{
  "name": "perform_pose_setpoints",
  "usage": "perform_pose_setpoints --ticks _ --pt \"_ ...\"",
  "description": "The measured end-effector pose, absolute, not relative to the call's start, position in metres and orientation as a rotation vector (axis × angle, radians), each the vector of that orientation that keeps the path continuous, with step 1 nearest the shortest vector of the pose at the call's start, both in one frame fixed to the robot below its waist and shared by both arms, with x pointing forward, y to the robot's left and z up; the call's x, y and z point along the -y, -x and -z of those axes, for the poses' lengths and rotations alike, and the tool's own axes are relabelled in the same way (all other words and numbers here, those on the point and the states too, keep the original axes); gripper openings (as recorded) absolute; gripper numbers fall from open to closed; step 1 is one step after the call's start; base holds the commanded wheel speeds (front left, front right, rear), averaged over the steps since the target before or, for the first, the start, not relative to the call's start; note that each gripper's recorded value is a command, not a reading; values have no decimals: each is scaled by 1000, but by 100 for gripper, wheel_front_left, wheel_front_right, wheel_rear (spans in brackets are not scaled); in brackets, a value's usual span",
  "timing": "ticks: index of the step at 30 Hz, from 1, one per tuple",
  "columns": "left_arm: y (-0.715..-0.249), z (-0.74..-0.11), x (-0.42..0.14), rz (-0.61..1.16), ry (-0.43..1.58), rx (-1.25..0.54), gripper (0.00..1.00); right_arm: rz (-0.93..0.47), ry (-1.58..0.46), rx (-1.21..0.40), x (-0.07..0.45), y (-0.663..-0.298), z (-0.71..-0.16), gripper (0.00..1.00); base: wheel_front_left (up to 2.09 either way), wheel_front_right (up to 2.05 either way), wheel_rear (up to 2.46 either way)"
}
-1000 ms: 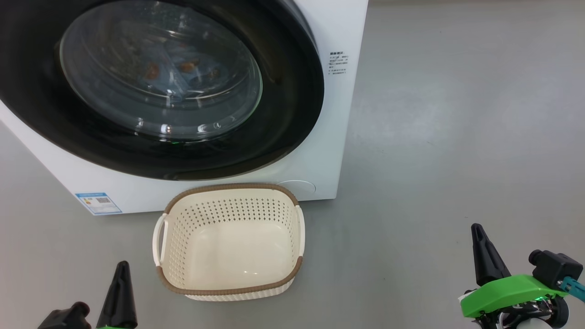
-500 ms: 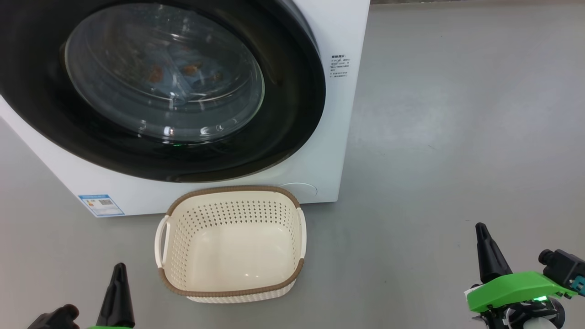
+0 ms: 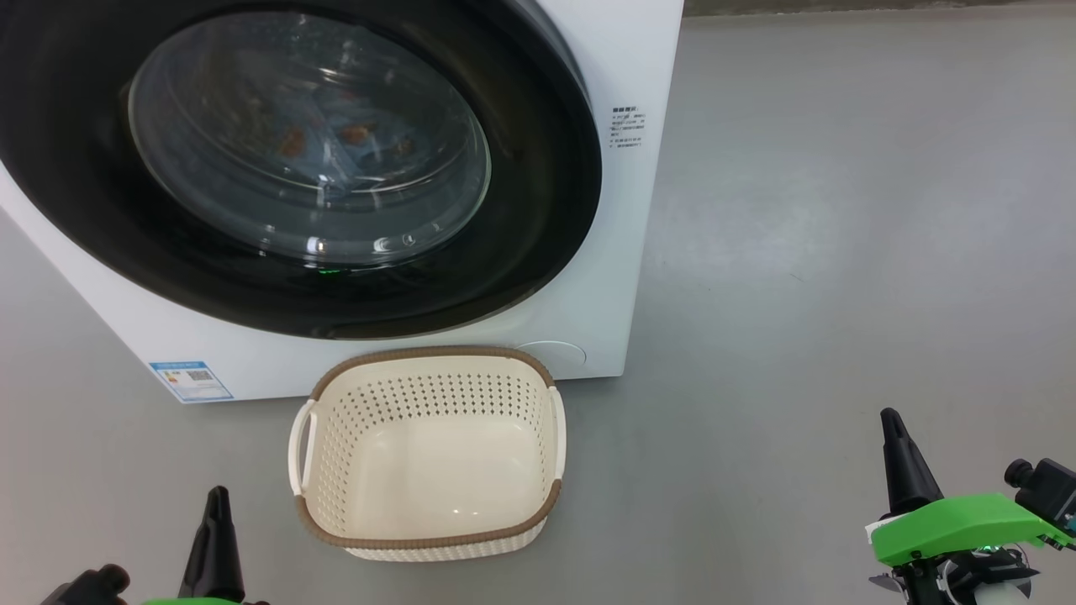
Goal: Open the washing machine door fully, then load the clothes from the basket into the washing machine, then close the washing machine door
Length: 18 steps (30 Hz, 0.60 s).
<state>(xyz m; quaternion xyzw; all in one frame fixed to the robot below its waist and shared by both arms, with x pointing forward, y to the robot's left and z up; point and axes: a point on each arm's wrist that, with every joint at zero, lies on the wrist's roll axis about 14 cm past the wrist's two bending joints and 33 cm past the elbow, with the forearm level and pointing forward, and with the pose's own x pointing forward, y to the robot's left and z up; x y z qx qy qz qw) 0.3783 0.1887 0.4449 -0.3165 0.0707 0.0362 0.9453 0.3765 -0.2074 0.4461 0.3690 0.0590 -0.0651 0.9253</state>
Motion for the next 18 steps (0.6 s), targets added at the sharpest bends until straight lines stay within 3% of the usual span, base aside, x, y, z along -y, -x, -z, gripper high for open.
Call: perform_pose_setpoints --ticks 18 --pt "-377 -448 -191 -97 839 -145 0 148 -921 -105 211 -378 -453 0 0 0 0"
